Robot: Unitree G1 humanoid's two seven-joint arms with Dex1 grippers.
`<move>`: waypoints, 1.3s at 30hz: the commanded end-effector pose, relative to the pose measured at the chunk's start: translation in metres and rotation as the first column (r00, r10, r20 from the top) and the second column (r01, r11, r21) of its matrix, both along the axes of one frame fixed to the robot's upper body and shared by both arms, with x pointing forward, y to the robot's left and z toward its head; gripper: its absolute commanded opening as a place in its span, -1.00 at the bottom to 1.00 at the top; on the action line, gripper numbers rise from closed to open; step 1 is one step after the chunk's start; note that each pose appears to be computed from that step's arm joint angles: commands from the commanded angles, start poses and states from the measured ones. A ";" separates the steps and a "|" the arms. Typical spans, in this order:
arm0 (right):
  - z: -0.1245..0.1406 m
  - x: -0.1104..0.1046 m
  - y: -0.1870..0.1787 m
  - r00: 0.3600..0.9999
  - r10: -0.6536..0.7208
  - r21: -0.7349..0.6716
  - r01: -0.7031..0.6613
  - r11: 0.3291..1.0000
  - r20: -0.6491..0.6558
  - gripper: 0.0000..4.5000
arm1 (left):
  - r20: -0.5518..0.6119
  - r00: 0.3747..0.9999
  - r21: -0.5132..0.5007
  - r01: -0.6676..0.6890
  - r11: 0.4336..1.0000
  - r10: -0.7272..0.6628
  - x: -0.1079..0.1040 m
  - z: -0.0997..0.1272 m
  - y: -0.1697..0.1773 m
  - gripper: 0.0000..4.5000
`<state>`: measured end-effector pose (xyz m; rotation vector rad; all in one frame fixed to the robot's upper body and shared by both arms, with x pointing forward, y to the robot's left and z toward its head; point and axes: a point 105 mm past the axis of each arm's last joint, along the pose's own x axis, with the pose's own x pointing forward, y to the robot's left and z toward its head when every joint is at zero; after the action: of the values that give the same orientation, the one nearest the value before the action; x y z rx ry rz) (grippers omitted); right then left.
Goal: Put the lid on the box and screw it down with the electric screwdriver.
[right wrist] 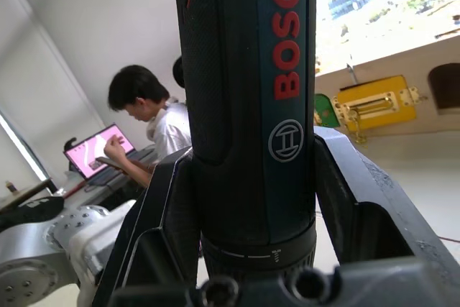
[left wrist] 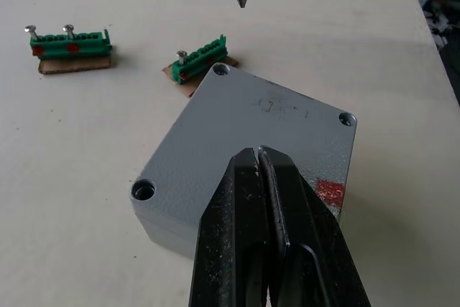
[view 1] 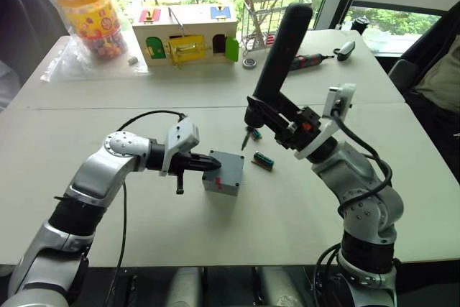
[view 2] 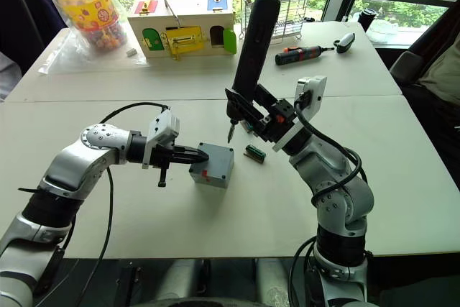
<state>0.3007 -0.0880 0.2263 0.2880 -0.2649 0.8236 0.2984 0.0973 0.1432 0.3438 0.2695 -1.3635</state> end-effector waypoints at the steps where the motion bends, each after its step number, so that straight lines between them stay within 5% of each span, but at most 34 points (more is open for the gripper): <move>1: 0.013 -0.006 0.001 0.996 0.001 0.006 -0.002 1.000 0.090 -0.20 | 0.021 1.000 0.004 0.019 1.000 -0.019 -0.001 0.000 -0.003 -1.00; 26: -0.028 0.002 0.016 0.998 -0.006 -0.109 0.013 0.994 0.065 -0.20 | 0.024 1.000 0.025 0.003 1.000 -0.004 0.002 -0.007 0.000 -1.00; 39: -0.083 0.008 0.023 0.999 -0.019 -0.262 0.012 0.965 -0.026 -0.20 | -0.005 1.000 0.099 -0.011 0.995 0.011 -0.001 -0.032 0.008 -1.00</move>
<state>0.3052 -0.0641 0.1779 0.0684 -0.2718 0.8358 0.2993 0.0987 0.1280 0.4260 0.2654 -1.3594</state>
